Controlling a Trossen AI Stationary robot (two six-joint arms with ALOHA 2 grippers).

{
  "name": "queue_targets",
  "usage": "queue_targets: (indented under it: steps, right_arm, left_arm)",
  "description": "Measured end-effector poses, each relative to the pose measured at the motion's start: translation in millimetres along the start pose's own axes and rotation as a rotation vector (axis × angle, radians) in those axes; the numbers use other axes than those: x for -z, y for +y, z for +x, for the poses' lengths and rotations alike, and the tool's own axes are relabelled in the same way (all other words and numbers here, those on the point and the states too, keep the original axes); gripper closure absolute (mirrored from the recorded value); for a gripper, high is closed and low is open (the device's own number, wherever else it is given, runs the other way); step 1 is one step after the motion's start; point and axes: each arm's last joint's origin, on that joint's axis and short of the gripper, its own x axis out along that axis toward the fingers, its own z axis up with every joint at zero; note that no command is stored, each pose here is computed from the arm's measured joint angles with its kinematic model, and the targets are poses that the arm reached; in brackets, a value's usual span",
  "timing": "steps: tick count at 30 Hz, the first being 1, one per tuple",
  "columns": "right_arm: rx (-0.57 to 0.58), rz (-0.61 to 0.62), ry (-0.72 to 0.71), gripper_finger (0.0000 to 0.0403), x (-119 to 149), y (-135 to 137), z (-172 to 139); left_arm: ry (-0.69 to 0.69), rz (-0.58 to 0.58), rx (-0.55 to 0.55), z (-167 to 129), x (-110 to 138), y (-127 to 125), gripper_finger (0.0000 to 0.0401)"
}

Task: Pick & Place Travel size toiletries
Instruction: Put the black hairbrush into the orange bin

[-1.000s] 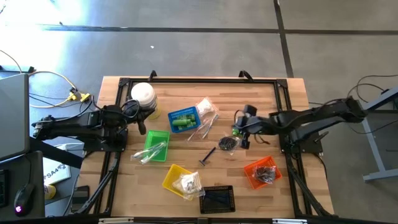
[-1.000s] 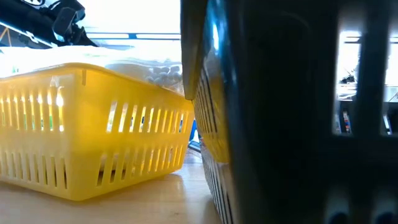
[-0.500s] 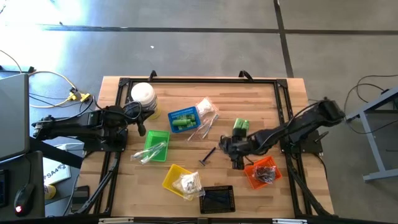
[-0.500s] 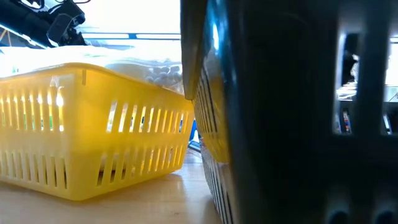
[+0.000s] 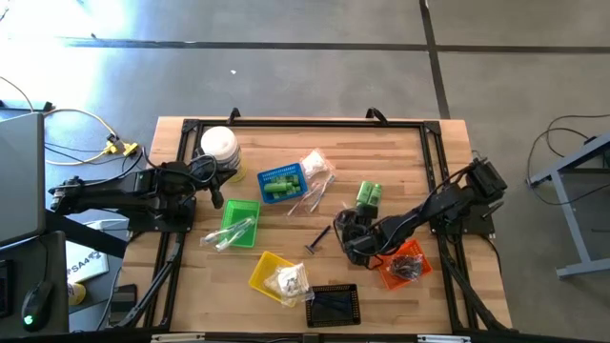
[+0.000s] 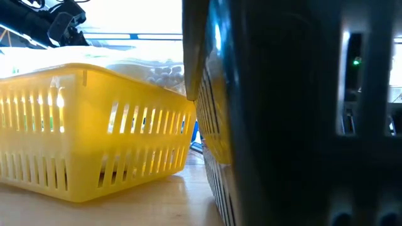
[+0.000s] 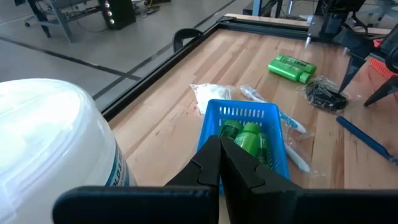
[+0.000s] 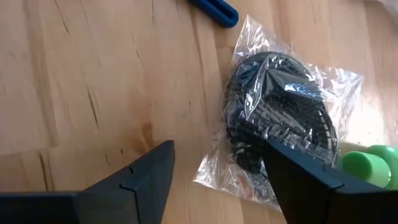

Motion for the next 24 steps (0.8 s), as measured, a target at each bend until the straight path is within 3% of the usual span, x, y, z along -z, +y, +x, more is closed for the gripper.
queue_targets:
  steps: [8, 20, 24]
  right_arm:
    - [0.038, -0.013, 0.002, 0.0184, -1.4, -5.2, 4.3]
    - [0.078, -0.037, -0.010, 0.0384, -0.8, -6.8, 6.4]
    - [0.074, -0.061, -0.018, 0.0396, -1.4, -6.7, 4.0]
  left_arm:
    - [0.002, 0.003, -0.001, 0.0, 0.2, 0.1, 0.0400]
    - [0.008, 0.006, -0.002, 0.0, 0.8, 0.1, 0.0400]
    - [0.008, 0.004, -0.002, 0.0, 0.8, 0.1, 0.0400]
